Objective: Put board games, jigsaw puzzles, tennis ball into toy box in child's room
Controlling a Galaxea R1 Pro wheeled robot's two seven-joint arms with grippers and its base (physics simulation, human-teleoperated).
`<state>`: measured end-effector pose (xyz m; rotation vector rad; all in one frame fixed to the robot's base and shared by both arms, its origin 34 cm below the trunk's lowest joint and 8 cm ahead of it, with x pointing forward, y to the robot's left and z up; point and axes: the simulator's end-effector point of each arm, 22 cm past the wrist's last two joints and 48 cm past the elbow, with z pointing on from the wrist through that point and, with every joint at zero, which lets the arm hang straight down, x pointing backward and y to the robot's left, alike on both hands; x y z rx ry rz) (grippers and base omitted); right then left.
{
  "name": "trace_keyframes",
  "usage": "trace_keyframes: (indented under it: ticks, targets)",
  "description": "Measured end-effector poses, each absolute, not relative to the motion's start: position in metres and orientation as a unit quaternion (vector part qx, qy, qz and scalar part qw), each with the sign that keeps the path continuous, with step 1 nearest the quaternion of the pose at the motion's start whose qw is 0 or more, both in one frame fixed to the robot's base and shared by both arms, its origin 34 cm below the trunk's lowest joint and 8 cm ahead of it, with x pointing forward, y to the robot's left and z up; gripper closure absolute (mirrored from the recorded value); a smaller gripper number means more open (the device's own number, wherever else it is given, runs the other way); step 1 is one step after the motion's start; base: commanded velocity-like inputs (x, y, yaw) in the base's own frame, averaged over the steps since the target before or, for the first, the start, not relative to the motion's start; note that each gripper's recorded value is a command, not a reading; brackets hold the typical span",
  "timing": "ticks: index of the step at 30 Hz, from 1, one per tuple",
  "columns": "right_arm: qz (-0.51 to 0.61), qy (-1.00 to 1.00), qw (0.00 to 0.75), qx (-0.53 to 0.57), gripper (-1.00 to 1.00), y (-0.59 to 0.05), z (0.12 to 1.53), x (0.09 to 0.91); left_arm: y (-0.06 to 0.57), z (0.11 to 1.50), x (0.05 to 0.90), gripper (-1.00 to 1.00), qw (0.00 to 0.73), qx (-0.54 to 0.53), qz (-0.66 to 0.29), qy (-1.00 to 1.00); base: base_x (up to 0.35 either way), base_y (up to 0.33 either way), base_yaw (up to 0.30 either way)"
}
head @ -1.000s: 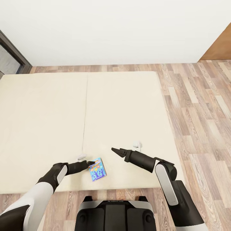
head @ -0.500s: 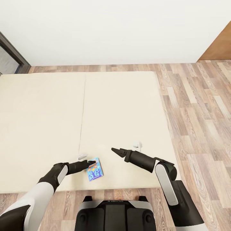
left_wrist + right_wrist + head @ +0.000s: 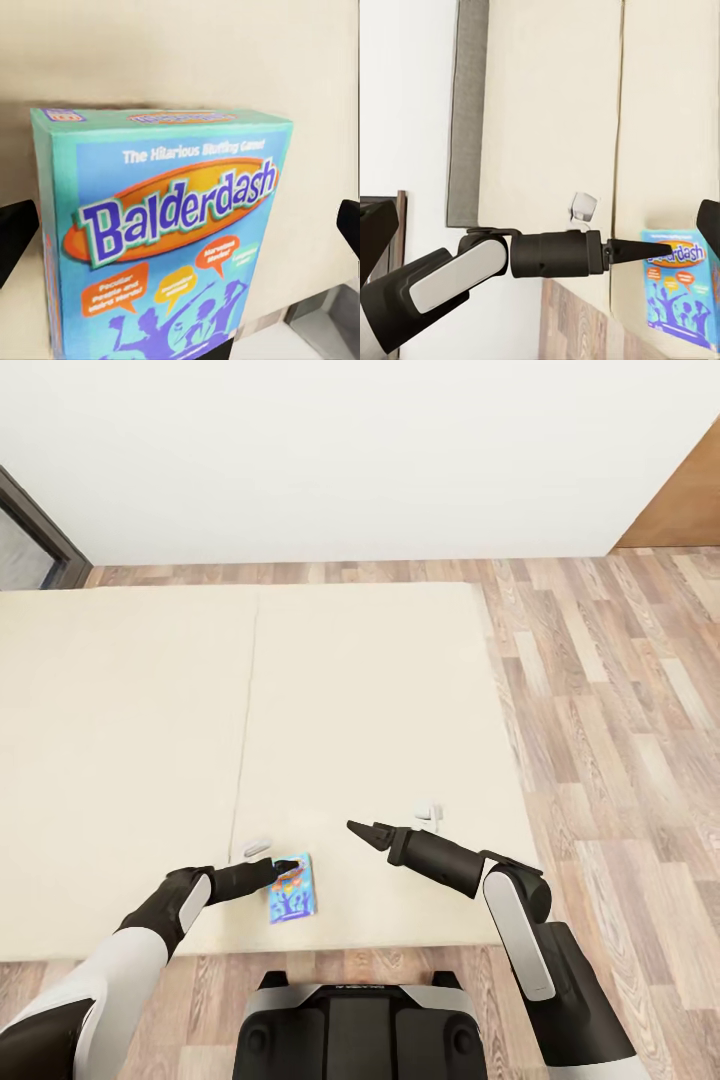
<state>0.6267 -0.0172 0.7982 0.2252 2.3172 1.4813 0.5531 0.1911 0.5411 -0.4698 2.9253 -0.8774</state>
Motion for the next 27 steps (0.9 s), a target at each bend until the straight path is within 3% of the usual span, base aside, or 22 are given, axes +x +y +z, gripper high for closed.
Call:
trace_keyframes:
  ticks: [15,27]
  targets:
    - [0.527,0.825,0.19,0.08,-1.0,-0.0172,0.7981,0.6266,0.1926,0.5412,0.5534,-1.0,0.026,-0.152,-0.284,0.946,-0.003,-0.134,0.0]
    - [0.527,0.825,0.19,0.079,-1.0,-0.0169,0.7979,0.6264,0.1943,0.5411,0.5539,-1.0,0.027,-0.152,-0.282,0.947,-0.13,-0.016,0.0]
